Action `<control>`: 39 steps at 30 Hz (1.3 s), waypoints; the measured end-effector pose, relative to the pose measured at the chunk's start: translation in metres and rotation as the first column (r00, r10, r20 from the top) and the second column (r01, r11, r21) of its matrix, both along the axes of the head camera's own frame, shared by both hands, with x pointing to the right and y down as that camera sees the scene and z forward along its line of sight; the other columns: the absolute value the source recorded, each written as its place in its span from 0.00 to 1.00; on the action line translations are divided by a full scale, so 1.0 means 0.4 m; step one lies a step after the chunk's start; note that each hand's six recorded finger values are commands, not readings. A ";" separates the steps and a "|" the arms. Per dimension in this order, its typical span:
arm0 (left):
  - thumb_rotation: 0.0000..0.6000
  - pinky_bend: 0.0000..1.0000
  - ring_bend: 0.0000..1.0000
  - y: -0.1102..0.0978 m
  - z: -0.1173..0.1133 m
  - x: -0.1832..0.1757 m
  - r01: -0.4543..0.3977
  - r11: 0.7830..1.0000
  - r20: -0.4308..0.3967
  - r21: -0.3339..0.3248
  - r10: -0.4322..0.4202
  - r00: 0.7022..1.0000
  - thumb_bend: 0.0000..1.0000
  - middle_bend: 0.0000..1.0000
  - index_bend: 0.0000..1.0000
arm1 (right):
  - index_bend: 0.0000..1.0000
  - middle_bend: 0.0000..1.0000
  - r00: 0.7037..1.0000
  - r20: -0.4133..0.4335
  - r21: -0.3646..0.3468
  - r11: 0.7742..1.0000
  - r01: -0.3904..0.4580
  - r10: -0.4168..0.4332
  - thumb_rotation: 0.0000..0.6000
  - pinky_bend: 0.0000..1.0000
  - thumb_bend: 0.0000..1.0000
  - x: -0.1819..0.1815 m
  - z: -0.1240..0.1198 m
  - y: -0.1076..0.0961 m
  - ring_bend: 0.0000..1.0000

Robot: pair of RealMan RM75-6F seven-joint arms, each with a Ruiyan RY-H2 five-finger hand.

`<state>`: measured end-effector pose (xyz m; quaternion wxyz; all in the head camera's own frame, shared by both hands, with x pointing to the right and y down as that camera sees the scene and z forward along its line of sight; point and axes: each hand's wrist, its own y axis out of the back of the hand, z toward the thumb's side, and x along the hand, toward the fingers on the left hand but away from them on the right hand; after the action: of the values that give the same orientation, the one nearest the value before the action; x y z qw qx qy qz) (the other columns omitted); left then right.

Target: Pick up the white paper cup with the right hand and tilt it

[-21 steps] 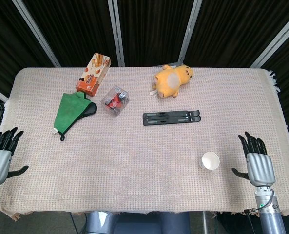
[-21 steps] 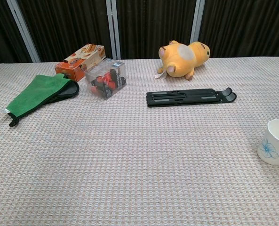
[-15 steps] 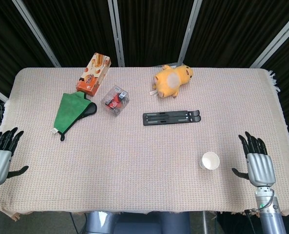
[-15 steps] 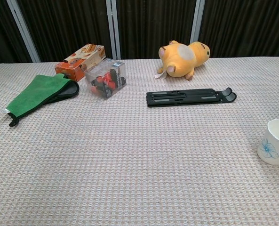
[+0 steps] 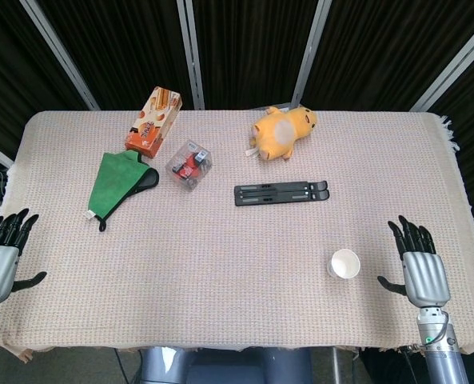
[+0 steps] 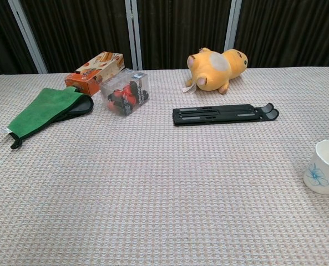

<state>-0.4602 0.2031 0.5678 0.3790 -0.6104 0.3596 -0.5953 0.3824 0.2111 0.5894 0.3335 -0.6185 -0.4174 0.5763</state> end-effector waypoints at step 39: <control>1.00 0.00 0.00 0.000 -0.001 0.001 -0.006 1.000 -0.003 -0.003 0.006 1.000 0.00 0.00 0.00 | 0.19 0.00 0.993 0.107 -0.310 0.948 0.076 -0.044 1.00 0.00 0.10 -0.161 0.070 -0.021 0.00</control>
<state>-0.4597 0.2033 0.5675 0.3794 -0.6128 0.3576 -0.5938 0.3178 0.2025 0.6175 0.2271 -0.7038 -0.3175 0.5935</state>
